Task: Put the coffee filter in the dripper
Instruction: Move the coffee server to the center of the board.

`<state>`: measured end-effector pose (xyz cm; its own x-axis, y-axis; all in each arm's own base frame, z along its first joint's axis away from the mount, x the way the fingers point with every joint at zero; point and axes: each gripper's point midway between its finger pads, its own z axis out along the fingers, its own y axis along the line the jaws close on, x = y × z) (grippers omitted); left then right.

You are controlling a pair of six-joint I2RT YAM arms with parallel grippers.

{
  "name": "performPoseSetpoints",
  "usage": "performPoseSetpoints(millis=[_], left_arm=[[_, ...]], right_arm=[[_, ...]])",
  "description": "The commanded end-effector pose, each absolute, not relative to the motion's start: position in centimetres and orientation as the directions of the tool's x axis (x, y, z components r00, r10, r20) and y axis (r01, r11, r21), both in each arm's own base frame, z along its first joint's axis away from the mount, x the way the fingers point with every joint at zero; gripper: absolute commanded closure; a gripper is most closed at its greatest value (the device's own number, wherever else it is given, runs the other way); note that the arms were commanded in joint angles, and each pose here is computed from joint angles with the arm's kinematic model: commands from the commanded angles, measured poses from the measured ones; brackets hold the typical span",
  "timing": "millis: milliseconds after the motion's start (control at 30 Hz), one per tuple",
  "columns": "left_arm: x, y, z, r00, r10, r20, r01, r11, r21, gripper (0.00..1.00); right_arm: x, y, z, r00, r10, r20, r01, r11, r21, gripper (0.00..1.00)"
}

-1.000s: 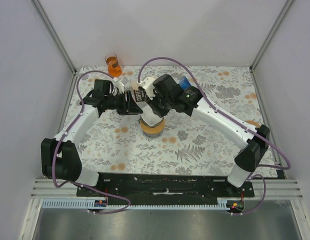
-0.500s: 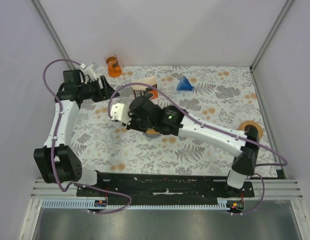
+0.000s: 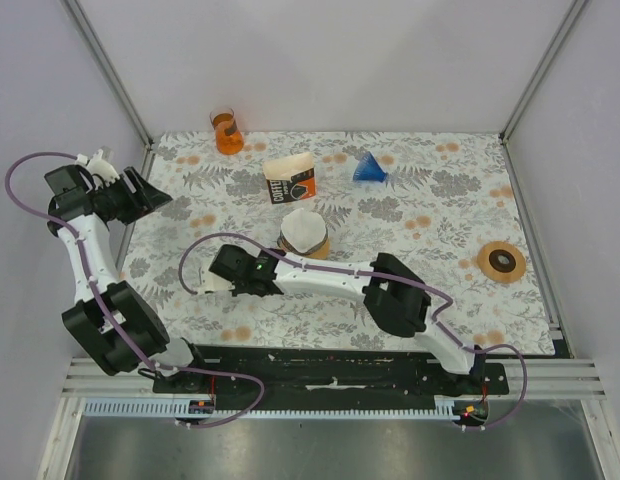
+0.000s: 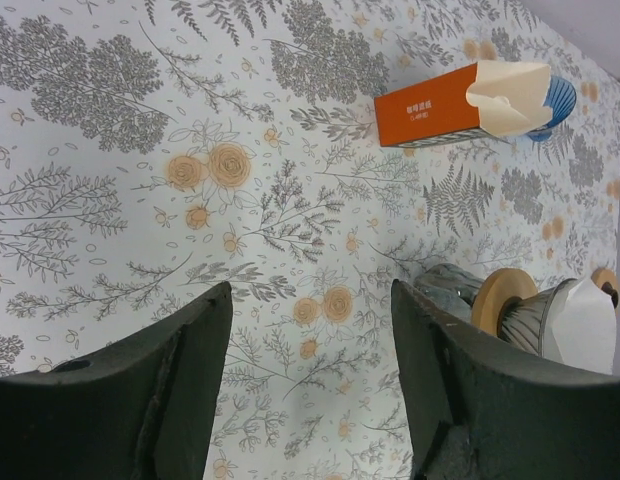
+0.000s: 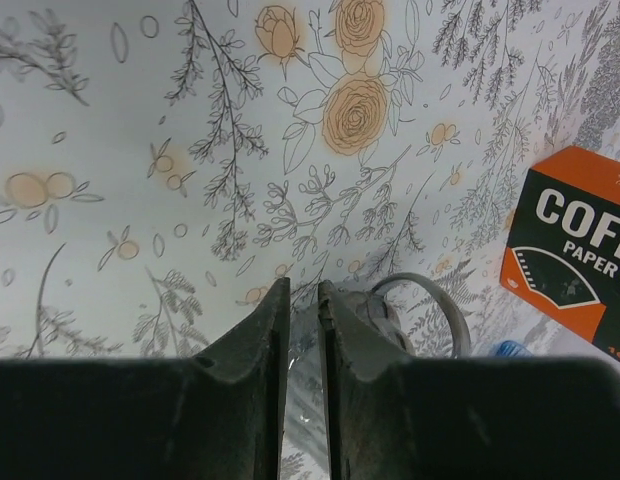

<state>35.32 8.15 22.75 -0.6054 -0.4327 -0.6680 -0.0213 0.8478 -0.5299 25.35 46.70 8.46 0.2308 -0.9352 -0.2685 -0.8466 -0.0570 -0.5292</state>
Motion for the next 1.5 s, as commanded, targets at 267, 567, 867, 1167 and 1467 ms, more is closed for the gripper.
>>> performPoseSetpoints(millis=[267, 567, 867, 1167, 1467], left_arm=[[34.3, 6.6, 23.0, -0.613, -0.377, -0.695, 0.085, 0.843, -0.532, 0.29], [34.2, 6.3, 23.5, -0.607, -0.382, -0.697, 0.096, 0.835, -0.541, 0.29], [34.2, 6.1, 24.0, -0.601, -0.382, -0.702, 0.109, 0.831, -0.545, 0.30], [34.2, 6.4, 23.9, -0.591, -0.371, -0.716, 0.100, 0.848, -0.521, 0.30], [36.2, 6.7, 23.9, -0.552, -0.260, -0.792, 0.083, 0.928, -0.363, 0.29]], right_arm=[[31.6, 46.7, 6.3, 0.184, -0.975, -0.122, -0.732, -0.053, -0.679, 0.76], [32.3, 43.1, 3.4, 0.139, -0.990, 0.000, -0.737, -0.104, -0.668, 0.66], [33.6, 36.9, 2.9, 0.006, -0.998, 0.057, -0.748, -0.042, -0.663, 0.62], [35.4, 28.3, 2.0, -0.156, -0.984, 0.087, -0.735, 0.056, -0.676, 0.59], [37.1, 19.7, 1.3, -0.320, -0.943, 0.096, -0.701, 0.167, -0.693, 0.59]])
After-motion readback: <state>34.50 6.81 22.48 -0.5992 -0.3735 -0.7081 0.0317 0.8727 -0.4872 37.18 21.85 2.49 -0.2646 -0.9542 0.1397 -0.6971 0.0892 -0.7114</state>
